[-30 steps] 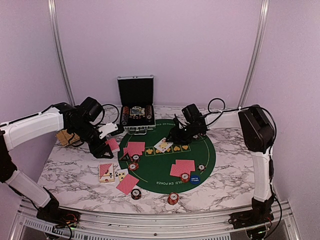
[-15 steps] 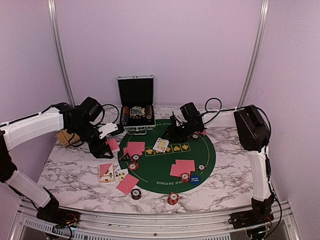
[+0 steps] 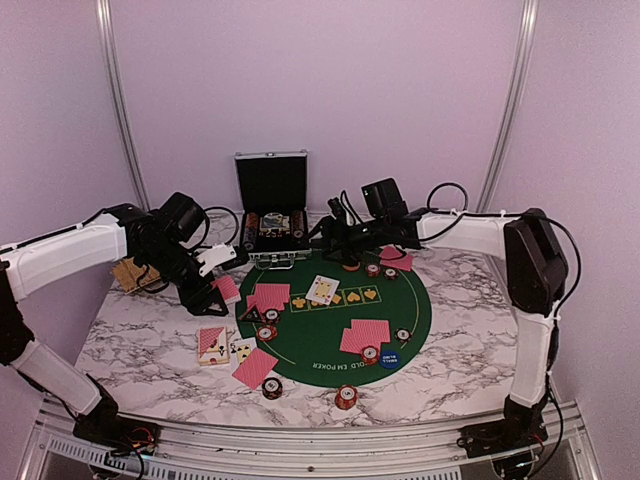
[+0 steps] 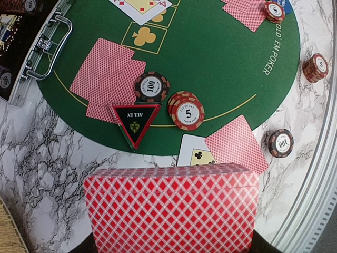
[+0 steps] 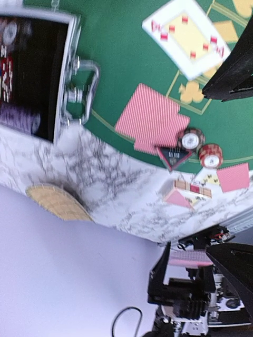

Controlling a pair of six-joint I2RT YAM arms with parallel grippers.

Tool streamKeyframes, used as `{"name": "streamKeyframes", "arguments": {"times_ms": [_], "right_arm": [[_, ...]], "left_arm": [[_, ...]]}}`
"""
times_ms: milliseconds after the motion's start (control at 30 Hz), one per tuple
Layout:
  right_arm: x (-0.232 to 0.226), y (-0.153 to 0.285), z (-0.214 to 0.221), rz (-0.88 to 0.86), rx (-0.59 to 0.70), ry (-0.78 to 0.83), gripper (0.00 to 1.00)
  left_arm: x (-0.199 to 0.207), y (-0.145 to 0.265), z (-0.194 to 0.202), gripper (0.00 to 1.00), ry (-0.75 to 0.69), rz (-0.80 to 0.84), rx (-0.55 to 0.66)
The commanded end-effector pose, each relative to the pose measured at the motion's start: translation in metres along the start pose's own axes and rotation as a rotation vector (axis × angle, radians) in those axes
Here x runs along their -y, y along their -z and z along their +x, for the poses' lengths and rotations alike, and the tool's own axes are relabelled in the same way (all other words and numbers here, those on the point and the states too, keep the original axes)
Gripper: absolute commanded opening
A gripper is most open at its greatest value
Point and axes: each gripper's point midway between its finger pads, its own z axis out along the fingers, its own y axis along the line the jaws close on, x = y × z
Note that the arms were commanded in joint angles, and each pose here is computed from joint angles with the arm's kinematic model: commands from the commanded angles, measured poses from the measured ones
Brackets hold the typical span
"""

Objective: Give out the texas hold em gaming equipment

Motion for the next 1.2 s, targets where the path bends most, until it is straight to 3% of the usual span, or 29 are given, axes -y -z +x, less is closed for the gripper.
{"name": "streamKeyframes", "arguments": {"times_ms": [0,300,1167], "right_arm": [[-0.067,-0.027,0.039,-0.189,-0.083,0.007,0.92],[-0.125,-0.070,0.086,-0.354,-0.193,-0.026,0.93],[-0.143,-0.103,0.106,-0.459,-0.275,-0.101,0.89]], "left_arm": [[0.001,0.013,-0.016,0.00,0.012,0.021,0.045],[-0.001,0.012,-0.015,0.00,0.008,0.007,0.036],[-0.003,0.006,-0.010,0.00,0.000,-0.001,0.013]]}}
